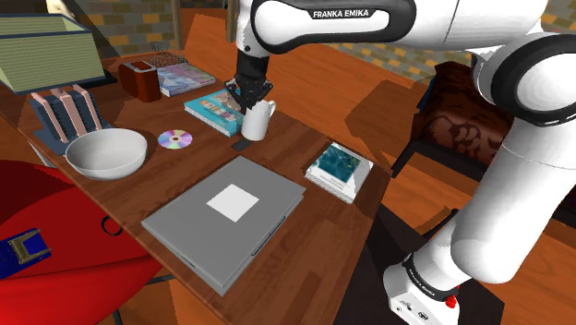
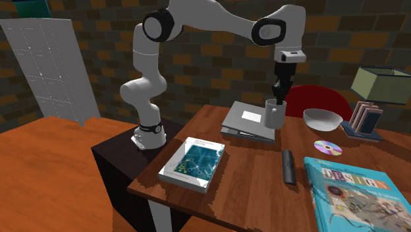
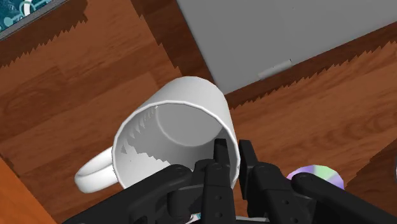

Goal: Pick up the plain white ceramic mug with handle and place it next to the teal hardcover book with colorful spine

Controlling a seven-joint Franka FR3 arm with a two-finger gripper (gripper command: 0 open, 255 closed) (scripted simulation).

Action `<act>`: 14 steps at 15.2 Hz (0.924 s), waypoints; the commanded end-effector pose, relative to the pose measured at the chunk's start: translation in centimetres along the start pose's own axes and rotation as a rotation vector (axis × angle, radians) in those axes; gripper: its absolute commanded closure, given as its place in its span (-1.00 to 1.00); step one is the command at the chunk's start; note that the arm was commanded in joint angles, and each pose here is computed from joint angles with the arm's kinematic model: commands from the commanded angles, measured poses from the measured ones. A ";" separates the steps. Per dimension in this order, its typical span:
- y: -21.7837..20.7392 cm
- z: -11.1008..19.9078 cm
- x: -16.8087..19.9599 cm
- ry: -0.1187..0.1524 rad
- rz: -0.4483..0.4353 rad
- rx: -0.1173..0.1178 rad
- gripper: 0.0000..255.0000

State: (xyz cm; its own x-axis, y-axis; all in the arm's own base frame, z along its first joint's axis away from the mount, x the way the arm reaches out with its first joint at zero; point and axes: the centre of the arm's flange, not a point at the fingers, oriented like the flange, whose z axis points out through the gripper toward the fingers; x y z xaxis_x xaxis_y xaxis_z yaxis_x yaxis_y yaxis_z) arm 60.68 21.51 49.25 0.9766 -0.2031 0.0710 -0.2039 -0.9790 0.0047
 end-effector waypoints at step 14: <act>-5.7 6.4 8.6 0.000 0.001 -0.001 1.00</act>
State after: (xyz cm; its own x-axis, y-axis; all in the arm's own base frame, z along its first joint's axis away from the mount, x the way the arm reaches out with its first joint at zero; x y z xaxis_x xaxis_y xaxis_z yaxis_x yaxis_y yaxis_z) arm 70.69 25.15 43.95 0.9764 -0.2042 0.0702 -0.2051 -0.9787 0.0056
